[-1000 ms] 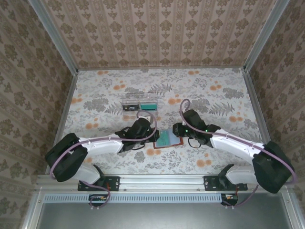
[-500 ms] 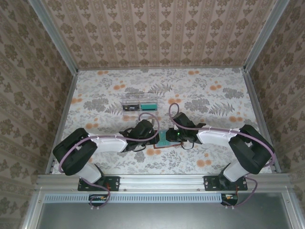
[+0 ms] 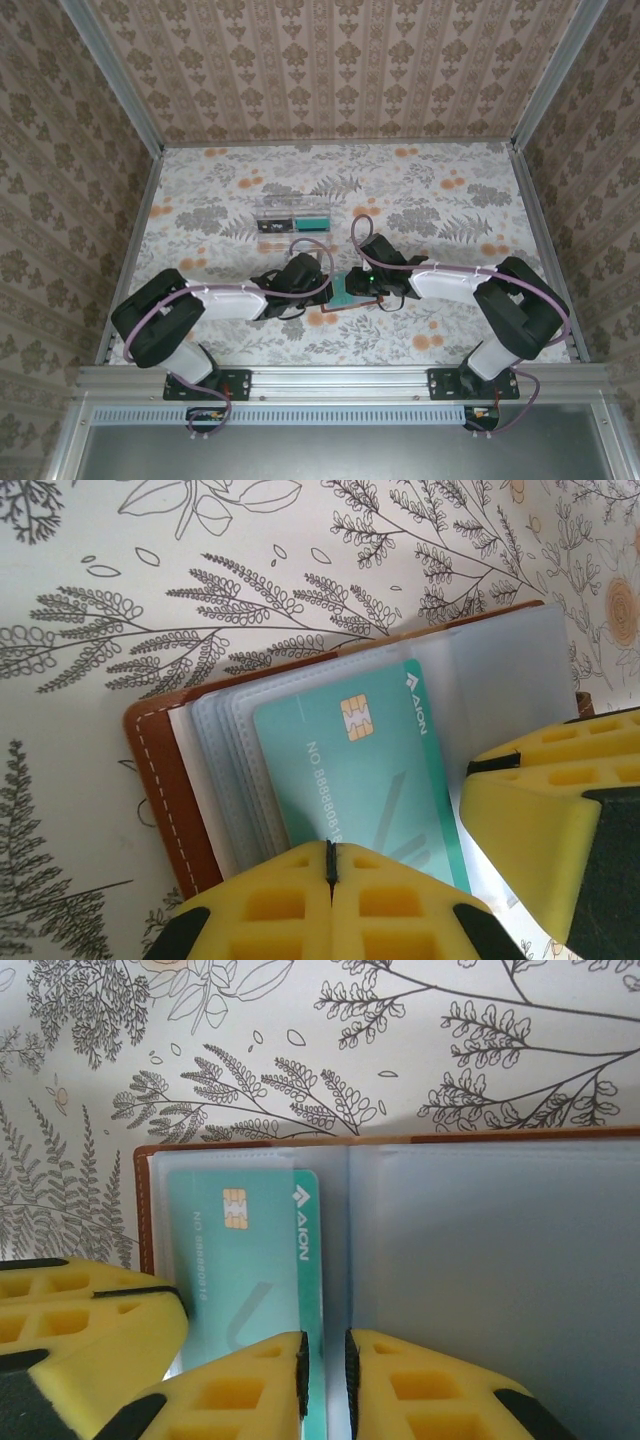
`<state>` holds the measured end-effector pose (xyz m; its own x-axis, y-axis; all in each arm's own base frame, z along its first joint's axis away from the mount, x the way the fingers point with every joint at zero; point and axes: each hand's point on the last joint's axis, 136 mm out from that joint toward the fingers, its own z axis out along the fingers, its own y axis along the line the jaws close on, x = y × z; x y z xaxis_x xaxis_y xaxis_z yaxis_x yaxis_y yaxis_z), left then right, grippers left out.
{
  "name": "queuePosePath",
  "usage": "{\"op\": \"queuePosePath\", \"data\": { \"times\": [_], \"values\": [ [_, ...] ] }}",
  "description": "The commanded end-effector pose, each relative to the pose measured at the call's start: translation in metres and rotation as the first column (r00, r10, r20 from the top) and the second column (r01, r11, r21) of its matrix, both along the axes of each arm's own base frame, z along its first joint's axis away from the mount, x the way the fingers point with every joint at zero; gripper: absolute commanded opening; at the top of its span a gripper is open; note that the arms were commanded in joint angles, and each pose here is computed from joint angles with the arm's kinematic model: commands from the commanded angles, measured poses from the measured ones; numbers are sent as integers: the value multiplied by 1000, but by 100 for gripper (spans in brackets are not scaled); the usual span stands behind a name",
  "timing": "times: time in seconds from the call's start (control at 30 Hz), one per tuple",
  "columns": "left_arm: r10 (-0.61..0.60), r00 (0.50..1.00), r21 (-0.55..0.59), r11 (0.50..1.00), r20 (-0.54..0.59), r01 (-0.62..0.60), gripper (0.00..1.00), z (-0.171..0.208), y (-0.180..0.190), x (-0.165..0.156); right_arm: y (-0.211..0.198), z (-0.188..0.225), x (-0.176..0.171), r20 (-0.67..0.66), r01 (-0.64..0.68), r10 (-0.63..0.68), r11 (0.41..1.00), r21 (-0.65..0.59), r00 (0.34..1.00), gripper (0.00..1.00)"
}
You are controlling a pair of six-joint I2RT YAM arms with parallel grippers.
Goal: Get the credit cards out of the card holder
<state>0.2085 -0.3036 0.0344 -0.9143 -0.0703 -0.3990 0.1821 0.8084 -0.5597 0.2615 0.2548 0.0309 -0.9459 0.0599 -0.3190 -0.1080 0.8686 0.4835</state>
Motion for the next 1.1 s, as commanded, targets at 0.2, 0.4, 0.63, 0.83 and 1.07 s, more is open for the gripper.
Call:
{"op": "queuePosePath", "data": {
  "times": [0.2,0.4,0.63,0.83,1.07],
  "values": [
    [9,999,31,999,39,-10,0,13,14,-5,2,-3,0,-29,5,-5,1000,-6,1000,21],
    [5,1000,46,999,3,-6,0,-6,13,-8,5,-5,-1,-38,-4,4,1000,5,999,21],
    [16,1000,66,998,-19,-15,0,-15,16,-10,10,-1,-2,-43,-19,21,999,34,999,21],
    [20,999,73,997,-26,-18,0,-18,17,-10,17,-3,-5,-62,-35,39,997,67,997,21],
    [16,999,72,997,-28,-14,0,-19,16,-12,17,-5,-4,-76,-22,30,995,98,997,13]
  ]
}}
